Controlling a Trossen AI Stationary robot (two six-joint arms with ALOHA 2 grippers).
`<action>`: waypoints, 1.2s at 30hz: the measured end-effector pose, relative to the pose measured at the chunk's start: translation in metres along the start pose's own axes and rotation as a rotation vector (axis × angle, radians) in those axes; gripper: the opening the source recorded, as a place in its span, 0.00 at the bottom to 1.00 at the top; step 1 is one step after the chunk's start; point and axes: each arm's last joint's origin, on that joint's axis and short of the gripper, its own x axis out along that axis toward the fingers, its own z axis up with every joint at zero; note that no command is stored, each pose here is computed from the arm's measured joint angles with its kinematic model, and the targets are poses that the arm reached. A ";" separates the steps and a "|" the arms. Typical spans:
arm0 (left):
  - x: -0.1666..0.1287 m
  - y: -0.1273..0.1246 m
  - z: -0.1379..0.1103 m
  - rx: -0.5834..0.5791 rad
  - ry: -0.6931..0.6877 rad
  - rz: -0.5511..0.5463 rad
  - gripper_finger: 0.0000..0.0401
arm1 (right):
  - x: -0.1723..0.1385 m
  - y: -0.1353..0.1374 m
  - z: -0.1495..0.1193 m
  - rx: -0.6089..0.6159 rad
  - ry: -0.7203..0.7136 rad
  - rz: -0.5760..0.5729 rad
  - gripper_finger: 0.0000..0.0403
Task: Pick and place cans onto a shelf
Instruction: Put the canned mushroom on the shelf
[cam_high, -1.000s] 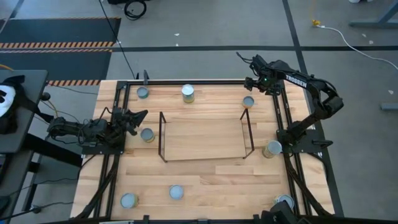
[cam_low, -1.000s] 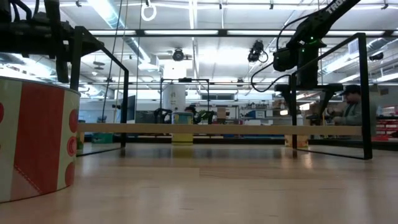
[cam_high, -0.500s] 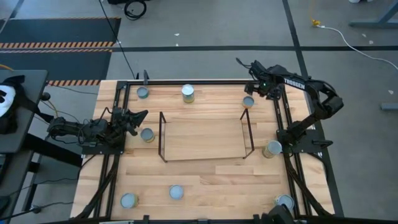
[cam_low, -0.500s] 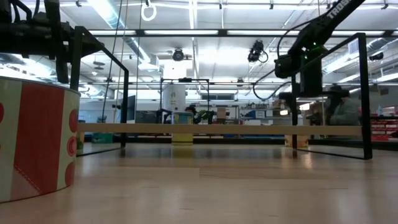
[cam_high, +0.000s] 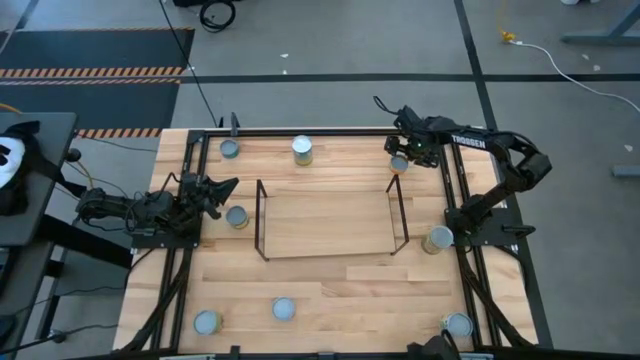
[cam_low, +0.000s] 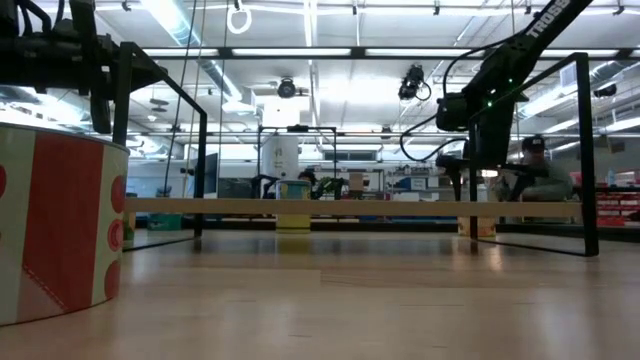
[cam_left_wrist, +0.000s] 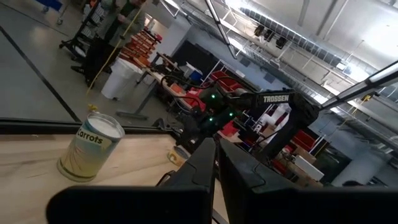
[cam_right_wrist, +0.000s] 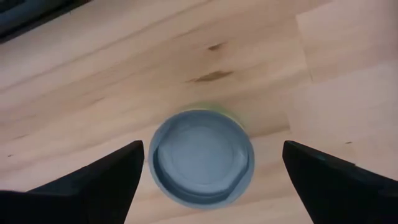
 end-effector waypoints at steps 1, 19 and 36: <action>0.000 0.000 0.000 0.000 0.000 0.001 0.06 | 0.003 0.000 0.000 -0.001 0.009 -0.009 0.97; 0.000 0.000 0.000 -0.010 -0.002 0.000 0.06 | 0.038 0.021 -0.025 -0.088 0.018 -0.071 0.93; 0.000 0.000 0.000 -0.009 -0.001 0.000 0.06 | 0.035 0.020 -0.025 -0.093 -0.010 -0.096 0.70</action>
